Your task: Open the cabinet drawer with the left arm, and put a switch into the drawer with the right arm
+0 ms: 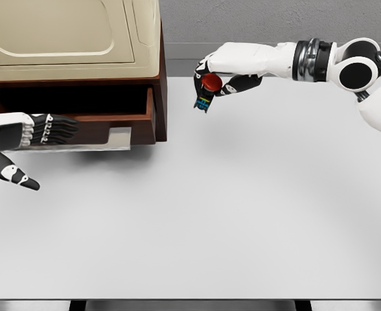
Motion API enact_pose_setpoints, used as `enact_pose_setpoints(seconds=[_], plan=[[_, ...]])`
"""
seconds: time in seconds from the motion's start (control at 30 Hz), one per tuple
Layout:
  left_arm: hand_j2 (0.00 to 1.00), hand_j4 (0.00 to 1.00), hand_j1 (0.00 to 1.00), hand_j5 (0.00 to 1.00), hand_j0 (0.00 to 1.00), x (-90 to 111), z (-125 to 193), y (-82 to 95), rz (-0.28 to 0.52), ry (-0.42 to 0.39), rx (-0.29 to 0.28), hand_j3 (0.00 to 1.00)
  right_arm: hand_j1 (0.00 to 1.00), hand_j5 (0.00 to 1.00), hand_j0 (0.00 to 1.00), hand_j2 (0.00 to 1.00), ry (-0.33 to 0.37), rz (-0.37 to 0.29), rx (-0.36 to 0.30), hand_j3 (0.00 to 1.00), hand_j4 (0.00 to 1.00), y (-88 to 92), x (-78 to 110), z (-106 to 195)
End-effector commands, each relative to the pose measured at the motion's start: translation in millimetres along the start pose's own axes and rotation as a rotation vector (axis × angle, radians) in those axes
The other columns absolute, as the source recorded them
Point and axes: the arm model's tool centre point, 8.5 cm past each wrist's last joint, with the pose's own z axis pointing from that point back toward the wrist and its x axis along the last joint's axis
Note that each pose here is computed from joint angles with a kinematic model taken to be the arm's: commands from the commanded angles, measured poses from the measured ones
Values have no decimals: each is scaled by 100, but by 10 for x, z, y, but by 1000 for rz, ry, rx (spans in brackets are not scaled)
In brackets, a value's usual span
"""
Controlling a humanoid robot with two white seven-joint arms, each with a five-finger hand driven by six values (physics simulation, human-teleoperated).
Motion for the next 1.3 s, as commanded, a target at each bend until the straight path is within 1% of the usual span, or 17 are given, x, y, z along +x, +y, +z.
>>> enact_pose_setpoints(seconds=[0.0,0.07,0.17,0.27,0.4,0.47,0.67,0.8,0.83,0.9,1.0,1.03,1.1,1.17,1.27], plan=[[100,100,100,100,100,69,26,44,-17,-12,15,100,43,43,43,43,-13,-12,-10,43,43,-15,24,-3],[100,100,100,100,100,111,61,72,-26,-18,27,100,43,43,43,43,-27,-8,-19,43,43,-68,62,-4],[100,100,100,100,100,179,109,112,-31,-33,44,100,43,43,43,43,-34,-14,-26,43,43,-83,72,-4],[100,100,100,100,100,199,114,119,-23,-44,47,100,43,43,43,43,-51,-1,-38,43,43,-182,133,-68],[100,100,100,100,100,367,166,191,-21,-97,71,100,43,43,43,43,-50,5,-41,43,43,-232,146,-70],[100,100,100,100,100,419,188,212,-22,-112,79,100,43,43,43,43,-51,10,-43,43,43,-258,155,-74],[100,100,100,100,100,649,292,301,-51,-159,110,100,43,43,43,43,-88,38,-49,43,43,-369,298,-189],[100,100,100,100,100,765,270,327,-78,-183,110,100,43,43,43,43,-95,44,-51,43,43,-416,367,-224],[100,100,100,100,100,780,270,331,-81,-185,110,100,43,43,43,43,-94,43,-46,43,43,-405,385,-240],[100,100,100,100,100,776,287,334,-81,-183,114,100,43,43,43,43,-133,26,-57,43,43,-431,491,-255],[100,100,100,100,100,777,281,333,-81,-184,113,100,43,43,43,43,-146,21,-62,43,43,-444,522,-258],[100,100,100,100,100,788,279,335,-83,-186,113,100,43,43,43,43,-155,10,-64,43,43,-448,531,-260],[100,100,100,100,100,826,276,343,-91,-196,113,100,43,43,43,43,-144,2,-55,43,43,-439,531,-288],[100,100,100,100,100,853,293,352,-98,-201,119,100,43,43,43,43,-149,-8,-57,43,43,-476,588,-377],[100,100,100,100,100,853,293,352,-98,-201,119,100,43,43,43,43,-140,-18,-57,43,43,-497,598,-420]])
